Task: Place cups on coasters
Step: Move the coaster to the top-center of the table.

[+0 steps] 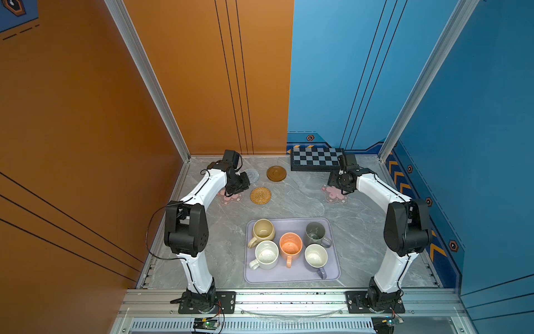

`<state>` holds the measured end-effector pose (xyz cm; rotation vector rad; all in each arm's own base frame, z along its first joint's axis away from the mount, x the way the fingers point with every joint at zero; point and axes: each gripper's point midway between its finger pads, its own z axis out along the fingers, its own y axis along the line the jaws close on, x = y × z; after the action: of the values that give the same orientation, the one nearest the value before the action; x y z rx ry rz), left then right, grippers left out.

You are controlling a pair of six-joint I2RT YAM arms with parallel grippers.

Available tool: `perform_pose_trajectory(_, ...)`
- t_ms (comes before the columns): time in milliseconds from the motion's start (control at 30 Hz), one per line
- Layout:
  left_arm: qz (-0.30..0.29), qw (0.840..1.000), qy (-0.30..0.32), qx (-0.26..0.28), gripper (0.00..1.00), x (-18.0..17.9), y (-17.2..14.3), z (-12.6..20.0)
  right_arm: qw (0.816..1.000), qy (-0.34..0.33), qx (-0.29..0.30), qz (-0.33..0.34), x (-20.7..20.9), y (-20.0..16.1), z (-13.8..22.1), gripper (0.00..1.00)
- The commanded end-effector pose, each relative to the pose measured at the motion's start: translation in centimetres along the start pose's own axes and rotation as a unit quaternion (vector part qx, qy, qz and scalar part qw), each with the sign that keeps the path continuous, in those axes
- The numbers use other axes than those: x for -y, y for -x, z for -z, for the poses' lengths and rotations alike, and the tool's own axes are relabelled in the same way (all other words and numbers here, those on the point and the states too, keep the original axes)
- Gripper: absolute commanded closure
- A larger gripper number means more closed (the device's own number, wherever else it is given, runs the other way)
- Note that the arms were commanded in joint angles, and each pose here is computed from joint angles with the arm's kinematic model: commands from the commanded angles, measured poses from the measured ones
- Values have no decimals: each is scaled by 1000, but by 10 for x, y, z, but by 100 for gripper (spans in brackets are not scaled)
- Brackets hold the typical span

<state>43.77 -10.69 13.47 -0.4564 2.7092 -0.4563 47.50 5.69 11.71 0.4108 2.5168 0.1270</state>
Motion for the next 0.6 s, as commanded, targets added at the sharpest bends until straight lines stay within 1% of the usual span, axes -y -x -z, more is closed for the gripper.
perform_pose_trajectory(0, -7, 1000, 23, 2, 70, -10, -6, 11, 999, -42, -5, 11, 31, 5, 0, 30)
perform_pose_trajectory(133, -4, 999, 32, -6, 70, -13, -7, 6, 998, -52, -11, -24, 56, 17, -16, 30)
perform_pose_trajectory(233, -5, 999, 39, -4, 70, -14, -6, 3, 997, -61, -27, -45, 71, 16, -35, 30)
perform_pose_trajectory(400, 0, 999, 46, -5, 70, -15, -7, -1, 995, -66, -44, -63, 84, 17, -59, 29)
perform_pose_trajectory(467, 1, 999, 50, -5, 70, -16, -7, -2, 993, -73, -60, -77, 92, 7, -73, 28)
perform_pose_trajectory(567, 2, 999, 55, -2, 70, -18, -7, 0, 992, -68, -74, -82, 93, 0, -83, 28)
